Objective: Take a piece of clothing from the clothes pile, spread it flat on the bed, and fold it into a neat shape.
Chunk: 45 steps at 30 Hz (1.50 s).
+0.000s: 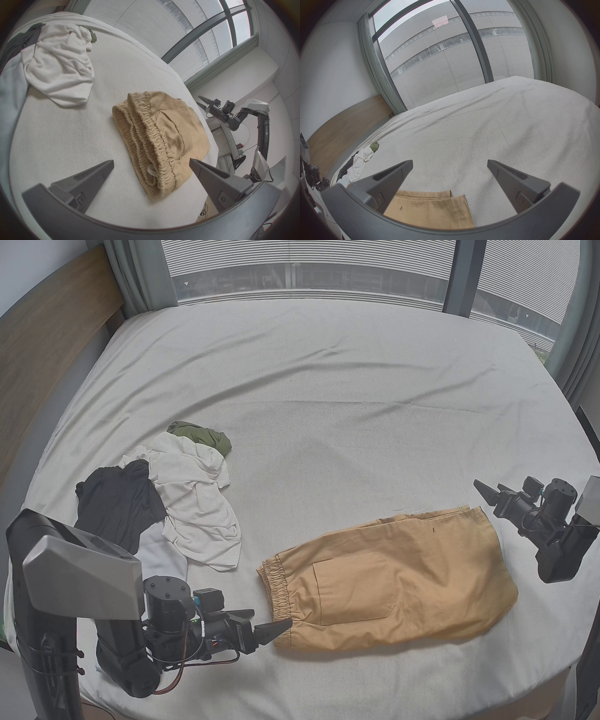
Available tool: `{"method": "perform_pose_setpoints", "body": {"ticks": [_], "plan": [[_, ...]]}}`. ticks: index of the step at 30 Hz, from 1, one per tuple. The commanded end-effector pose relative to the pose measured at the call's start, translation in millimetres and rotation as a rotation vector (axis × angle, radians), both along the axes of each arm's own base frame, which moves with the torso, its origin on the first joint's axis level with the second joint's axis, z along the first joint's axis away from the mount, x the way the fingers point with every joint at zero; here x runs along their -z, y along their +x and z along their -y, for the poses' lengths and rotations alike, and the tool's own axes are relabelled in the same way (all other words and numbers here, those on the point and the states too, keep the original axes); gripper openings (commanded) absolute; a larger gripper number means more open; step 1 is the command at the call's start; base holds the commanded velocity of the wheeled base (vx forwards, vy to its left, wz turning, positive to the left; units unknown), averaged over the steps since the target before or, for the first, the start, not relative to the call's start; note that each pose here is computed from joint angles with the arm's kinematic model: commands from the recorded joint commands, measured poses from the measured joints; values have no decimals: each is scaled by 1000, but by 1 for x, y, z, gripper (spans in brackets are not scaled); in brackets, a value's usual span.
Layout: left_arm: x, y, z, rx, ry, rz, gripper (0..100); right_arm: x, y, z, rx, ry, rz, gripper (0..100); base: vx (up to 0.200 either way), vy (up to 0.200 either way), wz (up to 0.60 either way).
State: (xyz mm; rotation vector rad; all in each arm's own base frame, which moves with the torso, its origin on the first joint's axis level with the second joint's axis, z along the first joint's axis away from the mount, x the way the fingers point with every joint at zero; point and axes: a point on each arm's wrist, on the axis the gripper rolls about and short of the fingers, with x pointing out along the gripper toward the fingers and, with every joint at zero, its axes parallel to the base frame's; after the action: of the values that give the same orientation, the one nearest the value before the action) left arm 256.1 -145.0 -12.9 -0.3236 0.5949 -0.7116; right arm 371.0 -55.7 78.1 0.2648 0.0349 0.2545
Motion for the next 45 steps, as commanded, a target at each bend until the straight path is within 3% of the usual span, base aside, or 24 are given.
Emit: {"method": "perform_pose_setpoints", "body": {"ticks": [1,17,42,43,45], "plan": [[17,6,5,-8,10,-30,100,-7,-2,1,1,8,16,100,0,0,0],[3,33,34,-51,-214,-62,100,-9,-5,-1,0,22,17,100,0,0,0],[11,36,44,-66,-277,-136,100,-8,-5,-3,-5,22,20,100,0,0,0],[12,36,44,-68,-279,-143,0,-8,-5,-3,-5,22,20,100,0,0,0],[13,36,43,-72,-280,-148,0,-7,-5,-3,-5,22,18,100,0,0,0]]}}
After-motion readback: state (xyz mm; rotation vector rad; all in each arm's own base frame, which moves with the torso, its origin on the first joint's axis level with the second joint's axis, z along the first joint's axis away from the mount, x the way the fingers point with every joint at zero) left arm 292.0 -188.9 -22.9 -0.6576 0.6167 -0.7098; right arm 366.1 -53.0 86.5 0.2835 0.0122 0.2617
